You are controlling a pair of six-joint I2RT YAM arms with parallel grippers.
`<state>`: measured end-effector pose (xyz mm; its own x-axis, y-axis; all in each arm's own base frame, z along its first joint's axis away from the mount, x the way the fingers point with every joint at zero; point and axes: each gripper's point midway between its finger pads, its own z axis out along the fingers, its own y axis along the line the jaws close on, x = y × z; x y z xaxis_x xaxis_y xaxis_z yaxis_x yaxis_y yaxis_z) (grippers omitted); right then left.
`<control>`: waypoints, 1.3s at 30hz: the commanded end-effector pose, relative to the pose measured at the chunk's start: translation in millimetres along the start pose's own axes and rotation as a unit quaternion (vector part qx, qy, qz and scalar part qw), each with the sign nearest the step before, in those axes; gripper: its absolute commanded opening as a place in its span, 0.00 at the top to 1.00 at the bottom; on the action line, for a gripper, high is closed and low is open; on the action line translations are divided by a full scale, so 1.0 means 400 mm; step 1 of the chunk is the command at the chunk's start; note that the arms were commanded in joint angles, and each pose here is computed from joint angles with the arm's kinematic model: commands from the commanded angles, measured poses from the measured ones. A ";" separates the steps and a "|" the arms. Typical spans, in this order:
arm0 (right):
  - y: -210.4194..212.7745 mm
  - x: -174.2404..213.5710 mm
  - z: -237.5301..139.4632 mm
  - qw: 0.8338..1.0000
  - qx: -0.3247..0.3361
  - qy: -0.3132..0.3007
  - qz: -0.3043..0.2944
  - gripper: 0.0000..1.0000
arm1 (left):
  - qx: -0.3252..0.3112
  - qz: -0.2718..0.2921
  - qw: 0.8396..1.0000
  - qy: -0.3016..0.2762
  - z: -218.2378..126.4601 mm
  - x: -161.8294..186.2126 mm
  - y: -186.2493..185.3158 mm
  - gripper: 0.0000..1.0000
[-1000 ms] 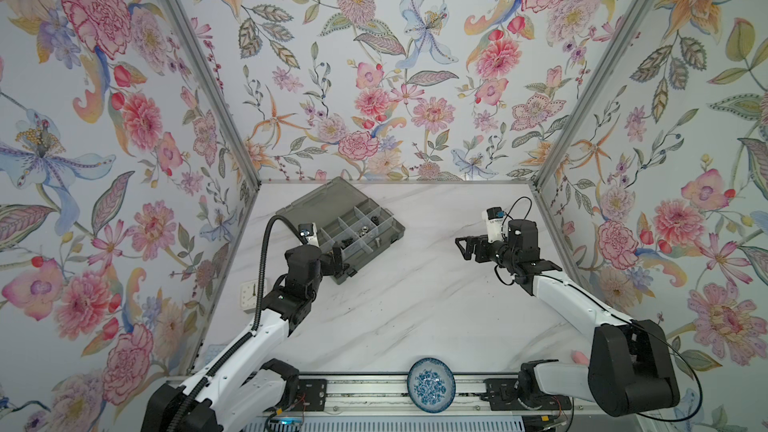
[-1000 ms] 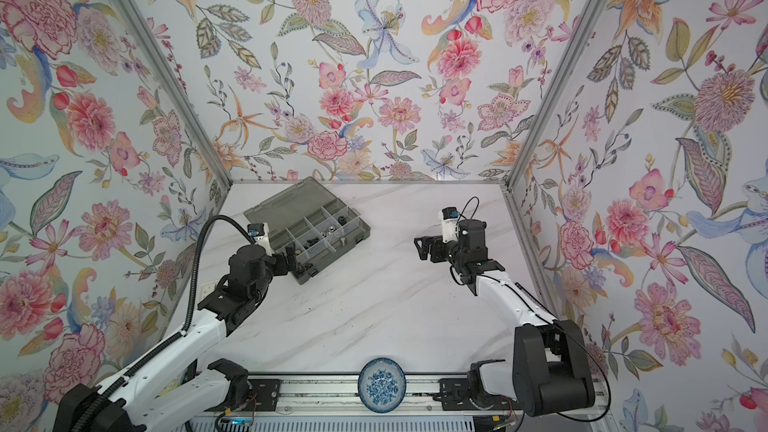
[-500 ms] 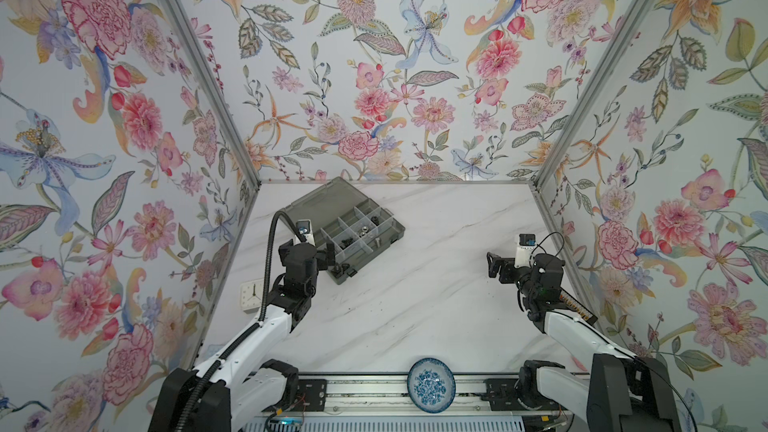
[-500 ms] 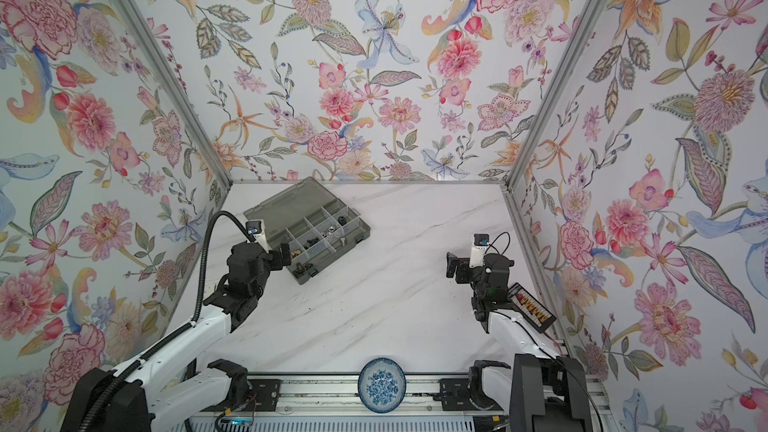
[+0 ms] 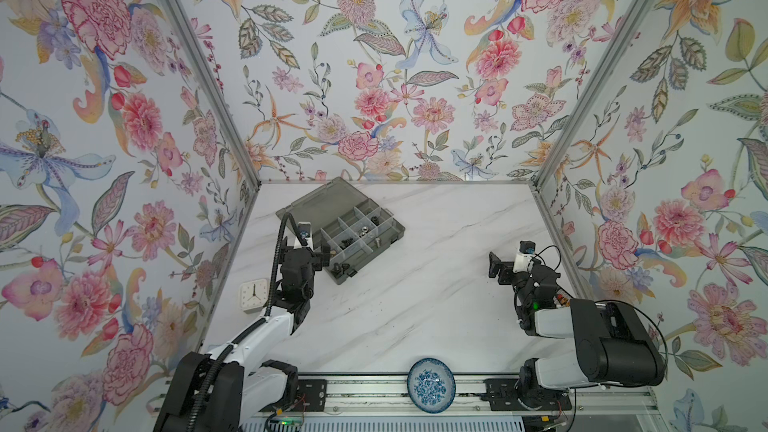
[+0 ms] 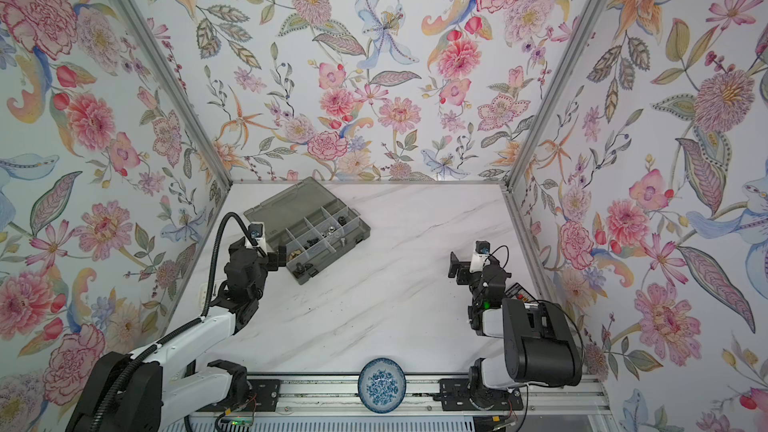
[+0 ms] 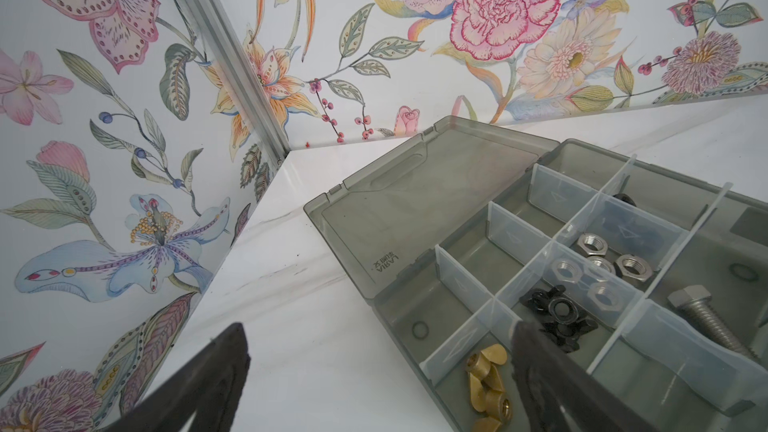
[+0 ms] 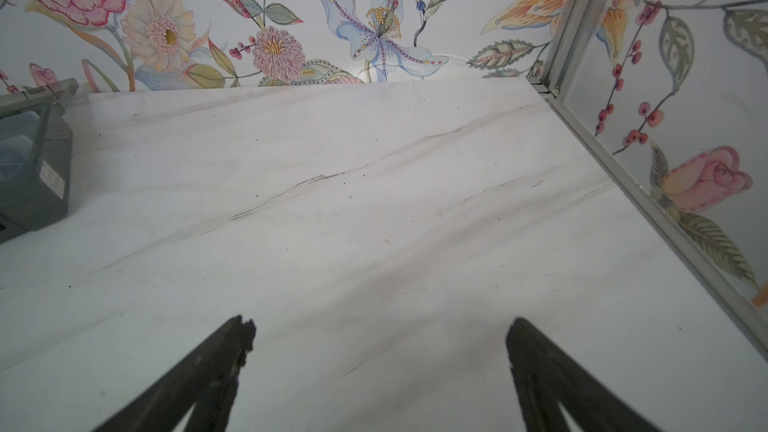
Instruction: Sort the screws and nuts into containers
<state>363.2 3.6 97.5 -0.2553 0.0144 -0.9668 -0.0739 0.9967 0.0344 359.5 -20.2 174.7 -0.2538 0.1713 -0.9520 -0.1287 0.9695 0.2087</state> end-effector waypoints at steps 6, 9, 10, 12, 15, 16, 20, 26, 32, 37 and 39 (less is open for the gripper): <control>0.033 -0.040 0.036 0.998 0.009 -0.027 -0.049 0.01 | -0.042 0.013 0.997 -0.058 0.023 0.021 0.071 0.01; 0.031 -0.037 0.037 0.999 0.009 -0.022 -0.048 0.01 | -0.057 -0.005 0.996 -0.061 0.040 0.032 0.090 0.01; 0.031 -0.038 0.038 0.999 0.010 -0.023 -0.048 0.01 | -0.058 -0.013 0.996 -0.062 0.044 0.035 0.094 0.00; 0.030 -0.037 0.039 0.999 0.010 -0.021 -0.047 0.01 | -0.057 -0.019 0.996 -0.066 0.049 0.043 0.093 0.01; 0.028 -0.037 0.042 0.999 0.012 -0.019 -0.046 0.01 | -0.067 -0.021 0.996 -0.063 0.059 0.053 0.104 0.01; 0.027 -0.037 0.043 0.999 0.014 -0.018 -0.045 0.01 | -0.066 -0.021 0.996 -0.065 0.061 0.056 0.104 0.01; 0.025 -0.037 0.044 0.999 0.014 -0.017 -0.044 0.01 | -0.092 -0.030 0.992 -0.077 0.062 0.080 0.121 0.01; 0.024 -0.039 0.045 0.999 0.014 -0.018 -0.044 0.01 | -0.106 -0.035 0.990 -0.082 0.050 0.103 0.131 0.01; 0.024 -0.039 0.045 0.999 0.014 -0.018 -0.044 0.01 | -0.100 -0.028 0.991 -0.085 0.049 0.099 0.123 0.01; 0.025 -0.038 0.045 0.999 0.013 -0.018 -0.043 0.01 | -0.088 -0.021 0.992 -0.085 0.053 0.097 0.110 0.01; 0.025 -0.038 0.045 0.999 0.013 -0.017 -0.043 0.01 | -0.088 -0.021 0.992 -0.085 0.053 0.097 0.111 0.01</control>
<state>378.6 17.6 104.1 -0.2257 -0.0634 -0.9721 -0.0802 0.9957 -0.0463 364.8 33.2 134.7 -0.1158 0.1687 -0.9788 -0.3001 0.9335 0.1964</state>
